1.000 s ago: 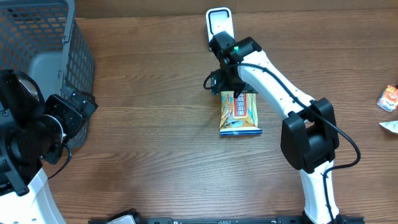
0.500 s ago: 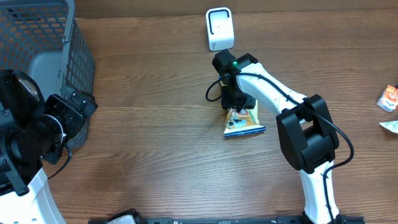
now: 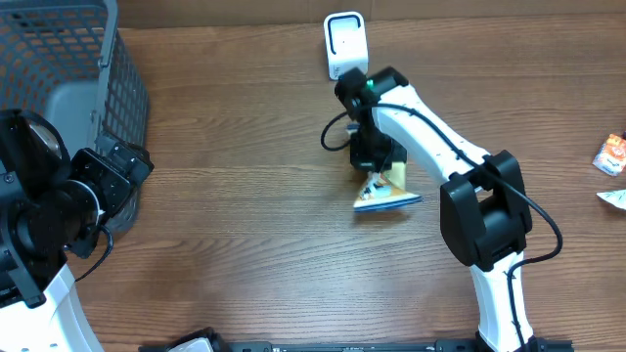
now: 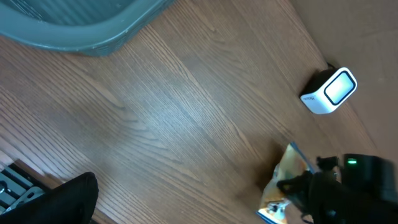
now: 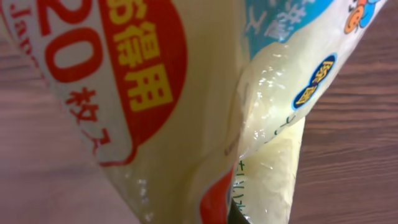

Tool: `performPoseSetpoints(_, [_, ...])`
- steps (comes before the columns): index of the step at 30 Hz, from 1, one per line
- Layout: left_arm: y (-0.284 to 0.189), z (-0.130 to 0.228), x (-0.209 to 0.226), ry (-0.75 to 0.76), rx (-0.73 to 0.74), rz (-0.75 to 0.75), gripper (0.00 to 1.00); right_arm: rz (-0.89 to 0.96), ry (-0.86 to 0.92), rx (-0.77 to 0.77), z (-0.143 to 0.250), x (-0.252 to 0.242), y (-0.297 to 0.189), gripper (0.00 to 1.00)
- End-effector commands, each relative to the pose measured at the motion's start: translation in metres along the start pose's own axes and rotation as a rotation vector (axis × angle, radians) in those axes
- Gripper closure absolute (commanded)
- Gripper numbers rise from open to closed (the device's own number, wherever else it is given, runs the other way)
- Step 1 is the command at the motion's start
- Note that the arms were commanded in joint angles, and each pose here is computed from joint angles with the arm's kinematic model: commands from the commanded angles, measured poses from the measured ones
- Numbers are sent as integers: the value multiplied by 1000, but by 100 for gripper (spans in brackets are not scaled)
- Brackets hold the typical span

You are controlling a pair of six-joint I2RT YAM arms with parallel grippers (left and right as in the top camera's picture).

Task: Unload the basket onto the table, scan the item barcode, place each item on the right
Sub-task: 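Lift the wipes bag up in front of the scanner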

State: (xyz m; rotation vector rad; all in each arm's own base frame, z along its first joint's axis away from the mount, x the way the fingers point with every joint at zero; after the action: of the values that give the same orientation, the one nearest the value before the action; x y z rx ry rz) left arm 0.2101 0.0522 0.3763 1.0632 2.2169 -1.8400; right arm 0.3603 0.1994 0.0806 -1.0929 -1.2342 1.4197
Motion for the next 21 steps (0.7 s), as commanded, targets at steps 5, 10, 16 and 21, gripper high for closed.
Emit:
performPoseSetpoints(5, [-2,-1,1,5,-8,4,0,-732,-370,-64,3,75,-96,96])
performPoseSetpoints(10, [-2,-1,1,5,-8,4,0,-1080,-446,-87,12,79,-135,96])
performPoseSetpoints(16, [-2,-1,1,5,-7,4,0,-1280,-451,-93,22,72,-162,96])
performPoseSetpoints(21, [-2,-1,1,5,-8,4,0,-1372,-413,-89,22,72,-175,96])
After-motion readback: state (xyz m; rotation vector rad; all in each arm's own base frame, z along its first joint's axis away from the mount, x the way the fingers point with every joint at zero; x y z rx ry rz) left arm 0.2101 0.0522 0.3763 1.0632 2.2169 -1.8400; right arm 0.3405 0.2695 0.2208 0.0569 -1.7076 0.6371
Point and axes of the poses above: each gripper's point midway between its finger pads, its own y axis out along the fingers, its own x axis along the line the jaws close on, z = x × y, the point moved 2 cm from there along -y, back along the fingers, and after that the axes turned 11 degrees about -y, right-handed, at the moved point
